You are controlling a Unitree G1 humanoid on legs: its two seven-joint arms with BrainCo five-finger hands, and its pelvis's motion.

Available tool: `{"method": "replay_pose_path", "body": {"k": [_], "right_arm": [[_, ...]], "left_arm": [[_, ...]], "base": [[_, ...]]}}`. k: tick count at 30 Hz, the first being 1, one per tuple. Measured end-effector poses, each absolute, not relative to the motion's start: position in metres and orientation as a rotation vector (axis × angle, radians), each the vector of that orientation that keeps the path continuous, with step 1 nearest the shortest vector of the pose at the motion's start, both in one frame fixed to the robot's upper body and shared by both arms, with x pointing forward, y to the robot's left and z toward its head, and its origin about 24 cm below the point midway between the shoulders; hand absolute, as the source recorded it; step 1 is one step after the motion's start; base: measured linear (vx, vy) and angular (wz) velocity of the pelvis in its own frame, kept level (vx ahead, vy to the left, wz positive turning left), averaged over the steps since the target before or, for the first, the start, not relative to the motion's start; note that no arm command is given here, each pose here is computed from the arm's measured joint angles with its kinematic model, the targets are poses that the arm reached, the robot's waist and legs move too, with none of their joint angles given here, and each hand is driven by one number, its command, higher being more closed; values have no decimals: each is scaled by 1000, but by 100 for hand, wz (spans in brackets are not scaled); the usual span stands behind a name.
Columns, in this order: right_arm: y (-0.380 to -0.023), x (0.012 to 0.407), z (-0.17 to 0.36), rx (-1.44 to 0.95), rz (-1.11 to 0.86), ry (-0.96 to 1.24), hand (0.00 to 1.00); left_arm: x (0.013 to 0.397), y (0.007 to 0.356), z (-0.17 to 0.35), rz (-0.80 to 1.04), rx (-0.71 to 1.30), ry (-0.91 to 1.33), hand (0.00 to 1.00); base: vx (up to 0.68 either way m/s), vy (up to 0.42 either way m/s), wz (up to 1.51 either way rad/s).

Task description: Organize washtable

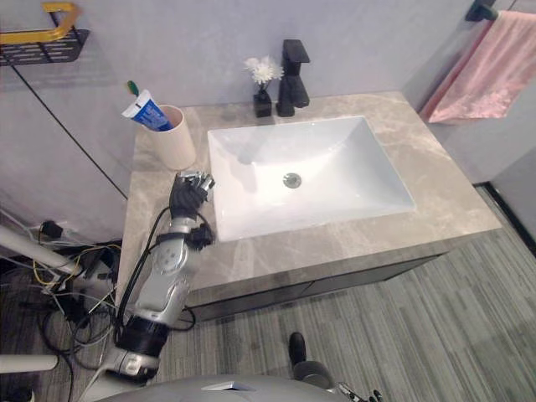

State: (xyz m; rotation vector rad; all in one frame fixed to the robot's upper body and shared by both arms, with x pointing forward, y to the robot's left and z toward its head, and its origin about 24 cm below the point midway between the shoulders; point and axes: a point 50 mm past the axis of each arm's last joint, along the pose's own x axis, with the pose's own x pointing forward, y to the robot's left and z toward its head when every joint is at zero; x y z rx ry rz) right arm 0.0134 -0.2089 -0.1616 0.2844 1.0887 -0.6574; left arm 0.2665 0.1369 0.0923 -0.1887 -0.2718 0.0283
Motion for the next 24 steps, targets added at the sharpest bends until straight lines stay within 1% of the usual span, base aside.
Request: {"method": "replay_pose_path", "body": {"k": [2, 5, 7, 9, 11, 14, 15, 16, 17, 19, 20, 22, 23, 24], "right_arm": [[-209, 10, -162, 283, -660, 1098, 0], [-210, -1, -164, 284, -681, 1132, 0], [-213, -7, -164, 274, -686, 1150, 0], [-215, -14, -165, 274, -694, 1177, 0], [-217, -19, -164, 287, -718, 1182, 0], [-218, -26, -165, 311, -758, 1199, 0], [-218, -27, -165, 316, -768, 1201, 0], [-219, -28, -165, 320, -774, 1202, 0], [-219, -30, -165, 327, -784, 1205, 0], [-219, -32, -166, 335, -785, 1212, 0], [-220, -32, -165, 335, -787, 1211, 0], [-220, -22, -166, 339, -773, 1188, 0], [-220, -19, -166, 339, -766, 1182, 0], [-218, -16, -166, 343, -754, 1176, 0]], "left_arm": [[251, 138, 100, 4, -228, -314, 100], [227, 139, 124, -35, -273, -445, 100], [212, 147, 135, -15, -268, -517, 100], [196, 162, 144, 71, -183, -593, 100], [190, 172, 145, 129, -142, -608, 100], [179, 204, 139, 306, -106, -585, 100], [170, 223, 132, 435, -109, -563, 100], [168, 230, 127, 485, -102, -546, 100], [163, 242, 119, 566, -92, -508, 100], [149, 272, 82, 754, -50, -337, 100], [145, 280, 69, 798, -33, -270, 100], [123, 302, 12, 951, -34, 20, 100], [117, 304, -3, 976, -42, 98, 100], [105, 304, -31, 1003, -59, 247, 100]], "base": [[-27, 11, 26], [-35, -7, 21], [-44, -10, 25], [-40, -9, 16], [-39, -18, 17], [-27, -27, 22], [5, -25, 20], [9, -25, 28], [10, -20, 26], [18, -19, 27], [12, -11, 20], [-8, -4, 11], [-13, -2, 13], [-3, -1, 13]]}}
